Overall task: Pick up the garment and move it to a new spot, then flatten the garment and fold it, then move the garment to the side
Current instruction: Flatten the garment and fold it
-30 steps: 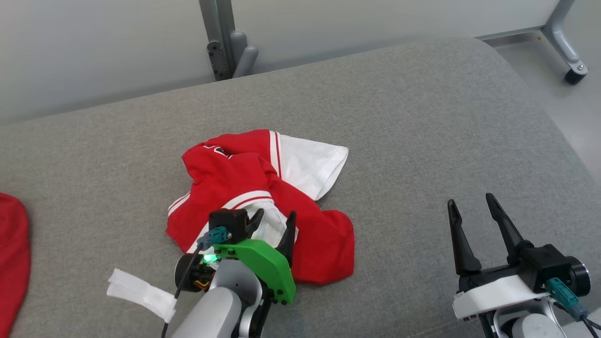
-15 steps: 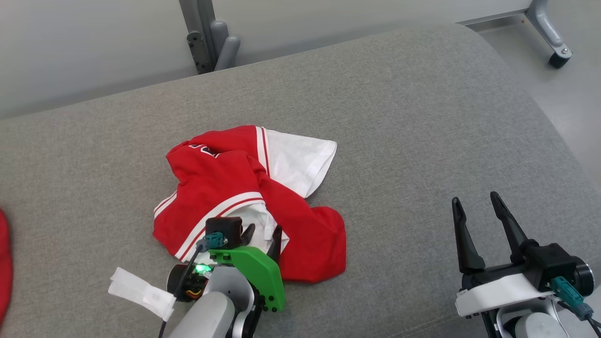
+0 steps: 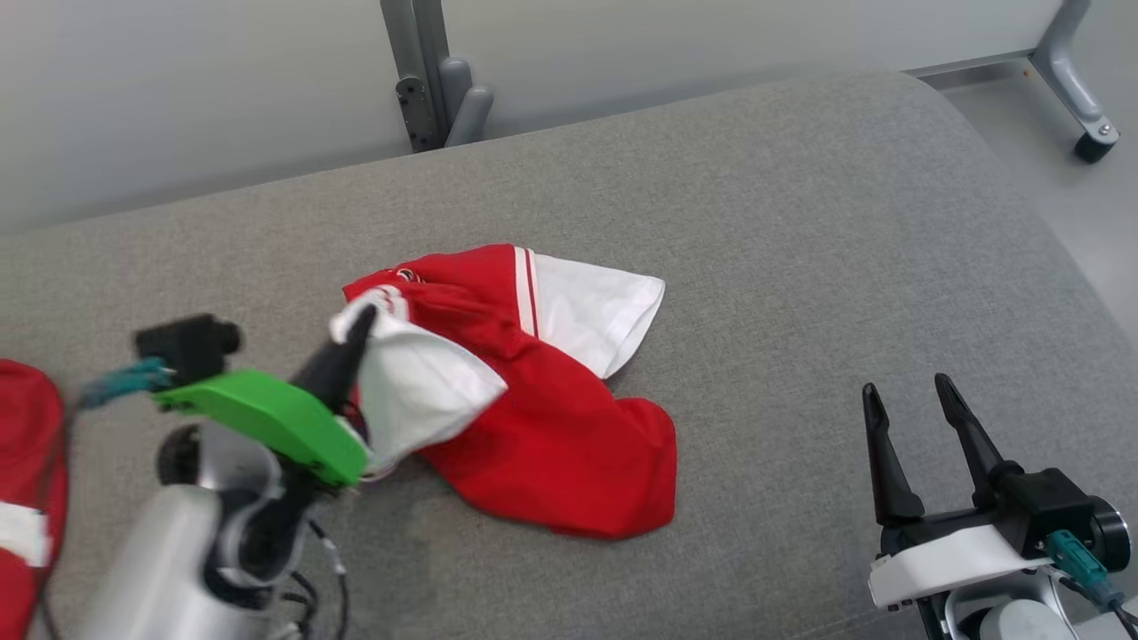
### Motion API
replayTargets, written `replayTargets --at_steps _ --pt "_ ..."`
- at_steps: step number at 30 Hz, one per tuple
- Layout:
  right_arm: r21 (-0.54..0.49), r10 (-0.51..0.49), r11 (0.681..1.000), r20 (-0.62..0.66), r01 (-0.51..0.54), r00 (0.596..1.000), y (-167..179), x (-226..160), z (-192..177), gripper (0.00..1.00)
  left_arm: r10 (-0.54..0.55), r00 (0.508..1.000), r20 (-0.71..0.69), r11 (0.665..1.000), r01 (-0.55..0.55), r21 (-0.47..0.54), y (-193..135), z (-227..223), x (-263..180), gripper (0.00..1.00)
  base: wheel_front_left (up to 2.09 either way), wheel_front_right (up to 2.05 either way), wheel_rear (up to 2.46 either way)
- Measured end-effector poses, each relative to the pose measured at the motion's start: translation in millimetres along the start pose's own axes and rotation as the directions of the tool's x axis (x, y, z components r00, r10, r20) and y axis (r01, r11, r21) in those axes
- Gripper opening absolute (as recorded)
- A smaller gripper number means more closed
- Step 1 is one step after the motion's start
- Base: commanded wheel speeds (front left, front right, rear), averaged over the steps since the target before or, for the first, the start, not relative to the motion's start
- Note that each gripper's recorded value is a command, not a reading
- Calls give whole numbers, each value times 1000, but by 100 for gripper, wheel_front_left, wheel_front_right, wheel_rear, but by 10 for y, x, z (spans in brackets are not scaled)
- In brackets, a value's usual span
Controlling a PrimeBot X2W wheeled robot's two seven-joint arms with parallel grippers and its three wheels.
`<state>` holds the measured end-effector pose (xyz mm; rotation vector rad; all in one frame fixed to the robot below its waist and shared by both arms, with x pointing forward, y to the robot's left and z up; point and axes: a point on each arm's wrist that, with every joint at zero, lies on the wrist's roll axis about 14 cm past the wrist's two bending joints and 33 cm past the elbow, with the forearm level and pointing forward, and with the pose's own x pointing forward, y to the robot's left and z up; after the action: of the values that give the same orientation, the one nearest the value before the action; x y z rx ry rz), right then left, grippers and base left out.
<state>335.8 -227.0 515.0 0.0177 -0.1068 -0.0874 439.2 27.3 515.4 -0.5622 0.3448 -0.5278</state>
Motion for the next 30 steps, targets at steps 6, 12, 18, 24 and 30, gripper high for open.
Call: replayTargets --at_steps 6,12,18,24,30 --pt "10 29 1000 3 -29 1000 93 -2 2 100 -61 991 122 998 60 14 25 1052 -456 0 0 0 0" --pt "19 57 998 16 -57 998 187 27 34 100 -119 977 179 990 103 97 -180 1814 -805 0 0 0 0" --pt "24 71 997 27 -72 997 234 55 66 100 -198 968 156 962 162 220 -550 2233 -909 0 0 0 0" --pt "34 76 996 35 -77 997 257 83 90 100 -232 973 -7 938 226 264 -749 1971 -593 0 0 0 0" --pt "41 52 998 34 -53 998 186 105 91 100 -335 916 -219 911 375 174 -1076 1169 -137 0 0 0 0"
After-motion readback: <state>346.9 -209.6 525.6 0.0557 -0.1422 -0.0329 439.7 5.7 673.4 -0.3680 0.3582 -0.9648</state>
